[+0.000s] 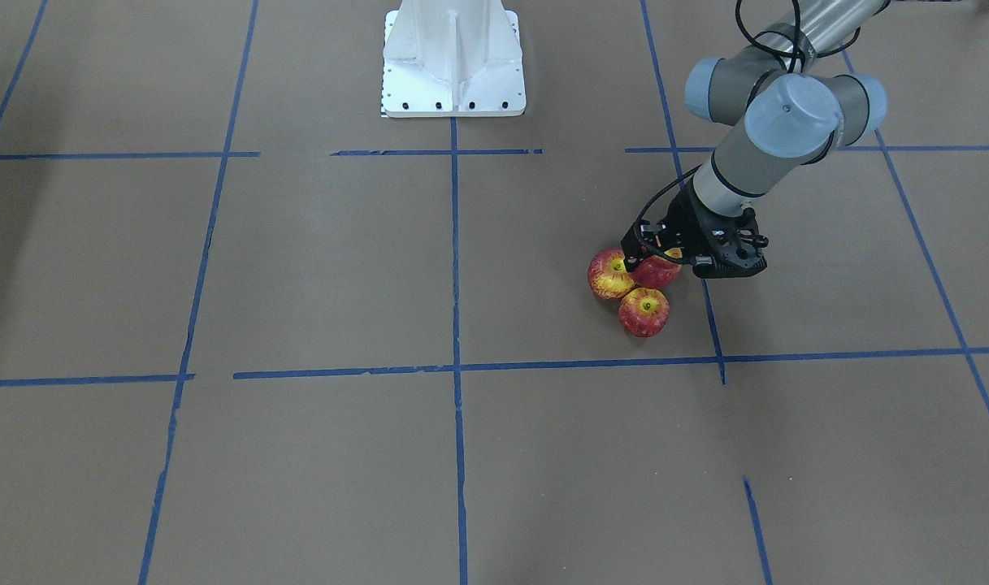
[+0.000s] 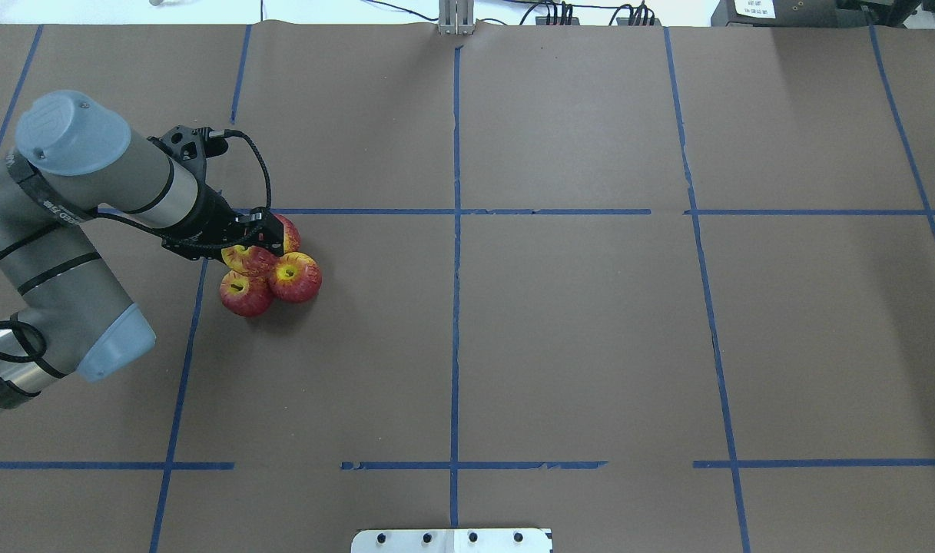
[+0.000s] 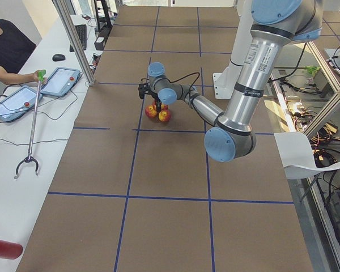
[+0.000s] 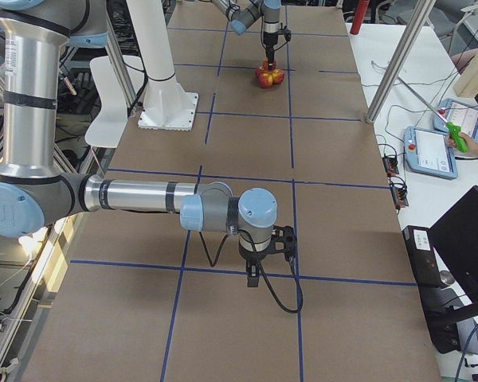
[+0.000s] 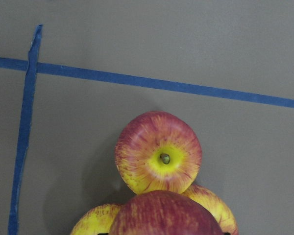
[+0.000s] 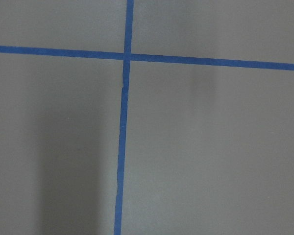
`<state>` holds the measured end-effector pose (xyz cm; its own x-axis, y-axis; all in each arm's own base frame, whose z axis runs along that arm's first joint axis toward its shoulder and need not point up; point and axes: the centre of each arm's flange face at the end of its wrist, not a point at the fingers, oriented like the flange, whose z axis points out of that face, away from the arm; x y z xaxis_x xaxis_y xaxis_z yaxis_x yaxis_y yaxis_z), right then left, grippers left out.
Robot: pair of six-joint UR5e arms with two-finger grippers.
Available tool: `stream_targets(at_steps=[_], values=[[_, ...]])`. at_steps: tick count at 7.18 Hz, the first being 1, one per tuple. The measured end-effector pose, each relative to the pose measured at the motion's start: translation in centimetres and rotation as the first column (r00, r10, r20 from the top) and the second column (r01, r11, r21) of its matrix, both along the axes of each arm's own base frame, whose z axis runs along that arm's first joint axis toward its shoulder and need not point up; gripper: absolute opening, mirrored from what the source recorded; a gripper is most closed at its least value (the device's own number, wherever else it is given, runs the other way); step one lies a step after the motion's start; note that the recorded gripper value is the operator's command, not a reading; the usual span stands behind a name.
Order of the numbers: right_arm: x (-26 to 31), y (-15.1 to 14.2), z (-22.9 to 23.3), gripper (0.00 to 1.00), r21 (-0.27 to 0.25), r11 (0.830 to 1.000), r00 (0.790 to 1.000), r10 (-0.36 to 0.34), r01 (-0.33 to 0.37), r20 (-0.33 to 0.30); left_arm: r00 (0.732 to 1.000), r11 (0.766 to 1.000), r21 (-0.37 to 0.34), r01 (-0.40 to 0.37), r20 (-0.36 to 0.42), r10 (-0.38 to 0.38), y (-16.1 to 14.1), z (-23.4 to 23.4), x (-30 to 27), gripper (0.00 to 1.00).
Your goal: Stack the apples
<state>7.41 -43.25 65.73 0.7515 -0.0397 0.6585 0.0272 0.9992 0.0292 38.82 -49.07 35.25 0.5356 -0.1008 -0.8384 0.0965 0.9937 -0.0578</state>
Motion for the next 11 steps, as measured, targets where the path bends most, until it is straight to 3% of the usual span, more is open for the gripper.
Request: stream_targets(at_steps=[4, 6, 7, 11], values=[[0.0, 0.0, 0.0, 1.0, 0.0, 1.0, 1.0, 0.0, 0.0, 0.0, 1.0, 1.0, 0.018, 0.005, -0.014, -0.005, 0.3, -1.3, -1.0, 1.0], [0.0, 0.0, 0.0, 1.0, 0.0, 1.0, 1.0, 0.0, 0.0, 0.001, 0.999, 0.998, 0.057, 0.034, 0.015, -0.035, -0.7, -3.1, -5.7, 1.0], [0.0, 0.0, 0.0, 1.0, 0.0, 1.0, 1.0, 0.0, 0.0, 0.0, 0.998, 0.993, 0.111, 0.025, 0.048, -0.031, -0.9, -2.3, -9.3, 1.0], [0.0, 0.0, 0.1, 1.0, -0.002, 1.0, 1.0, 0.0, 0.0, 0.0, 0.971, 0.944, 0.304, -0.128, 0.231, 0.057, 3.5, 12.4, -24.7, 1.0]])
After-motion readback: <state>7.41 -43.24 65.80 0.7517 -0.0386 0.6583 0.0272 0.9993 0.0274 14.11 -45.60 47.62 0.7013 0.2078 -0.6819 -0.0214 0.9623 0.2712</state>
